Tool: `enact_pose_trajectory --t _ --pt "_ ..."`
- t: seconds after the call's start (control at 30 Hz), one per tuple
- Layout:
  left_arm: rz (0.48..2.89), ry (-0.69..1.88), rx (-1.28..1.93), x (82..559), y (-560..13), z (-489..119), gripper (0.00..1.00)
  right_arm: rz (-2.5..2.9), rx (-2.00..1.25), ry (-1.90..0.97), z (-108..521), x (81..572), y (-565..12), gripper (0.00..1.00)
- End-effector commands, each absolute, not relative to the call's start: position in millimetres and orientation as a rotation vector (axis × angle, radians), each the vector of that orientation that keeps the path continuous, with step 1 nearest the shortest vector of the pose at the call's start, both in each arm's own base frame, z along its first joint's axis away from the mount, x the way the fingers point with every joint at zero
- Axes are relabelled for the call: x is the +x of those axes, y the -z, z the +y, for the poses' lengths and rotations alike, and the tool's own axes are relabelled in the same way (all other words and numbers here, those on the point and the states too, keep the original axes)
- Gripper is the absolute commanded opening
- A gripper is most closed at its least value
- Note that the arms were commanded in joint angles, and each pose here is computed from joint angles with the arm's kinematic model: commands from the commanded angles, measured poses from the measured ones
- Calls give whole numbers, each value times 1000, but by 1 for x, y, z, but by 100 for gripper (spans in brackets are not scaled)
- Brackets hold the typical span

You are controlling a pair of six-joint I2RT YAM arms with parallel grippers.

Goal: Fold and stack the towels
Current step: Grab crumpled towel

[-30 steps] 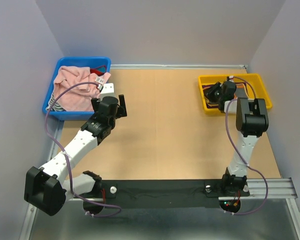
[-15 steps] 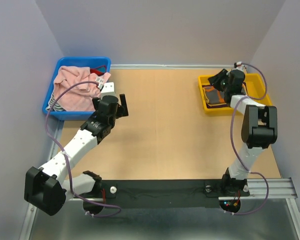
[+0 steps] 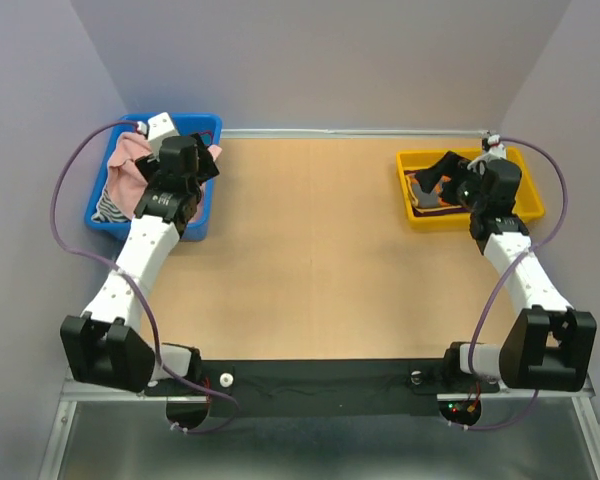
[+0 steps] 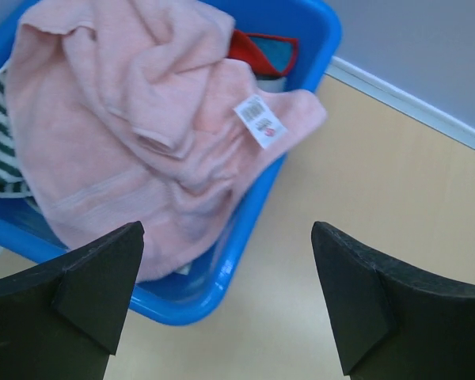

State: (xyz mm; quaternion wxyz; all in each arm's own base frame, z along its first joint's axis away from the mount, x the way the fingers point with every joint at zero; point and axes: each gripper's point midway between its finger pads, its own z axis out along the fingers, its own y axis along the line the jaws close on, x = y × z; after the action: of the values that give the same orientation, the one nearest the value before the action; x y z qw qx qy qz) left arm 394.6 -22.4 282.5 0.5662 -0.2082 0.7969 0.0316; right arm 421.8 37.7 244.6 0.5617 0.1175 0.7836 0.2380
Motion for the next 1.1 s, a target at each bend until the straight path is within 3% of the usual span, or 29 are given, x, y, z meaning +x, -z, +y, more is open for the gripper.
enact_pose_trajectory --t 0.0,0.27,0.43,0.6,0.63,0.67,0.77,0.87,1.0,1.03,1.07 --pt "1837 -166 -667 416 -281 32 98 1913 211 -617 53 378 -222 99" --pt "1797 -231 -784 477 -259 87 94 1929 102 -713 91 354 -218 100" --pt "1827 -258 -808 513 -236 102 79 1941 84 -743 96 350 -214 100" --pt "1877 -283 -794 528 -215 105 51 1946 84 -740 95 349 -210 100" --pt "1878 -287 -791 528 -214 105 30 1946 83 -739 95 349 -210 100" --pt "1881 -299 -783 528 -214 106 20 1948 80 -744 96 348 -210 100" --pt "1877 -300 -765 526 -221 107 2 1950 79 -752 97 346 -209 100" --pt "1864 -273 -740 523 -238 102 0 1943 74 -758 98 344 -211 100" --pt "1723 -163 -649 519 -323 67 0 1934 68 -771 100 343 -215 100" --pt "1635 -143 -632 513 -370 65 0 1927 64 -772 100 342 -218 100" --pt "1623 -104 -565 510 -391 28 0 1923 64 -775 100 342 -220 100"
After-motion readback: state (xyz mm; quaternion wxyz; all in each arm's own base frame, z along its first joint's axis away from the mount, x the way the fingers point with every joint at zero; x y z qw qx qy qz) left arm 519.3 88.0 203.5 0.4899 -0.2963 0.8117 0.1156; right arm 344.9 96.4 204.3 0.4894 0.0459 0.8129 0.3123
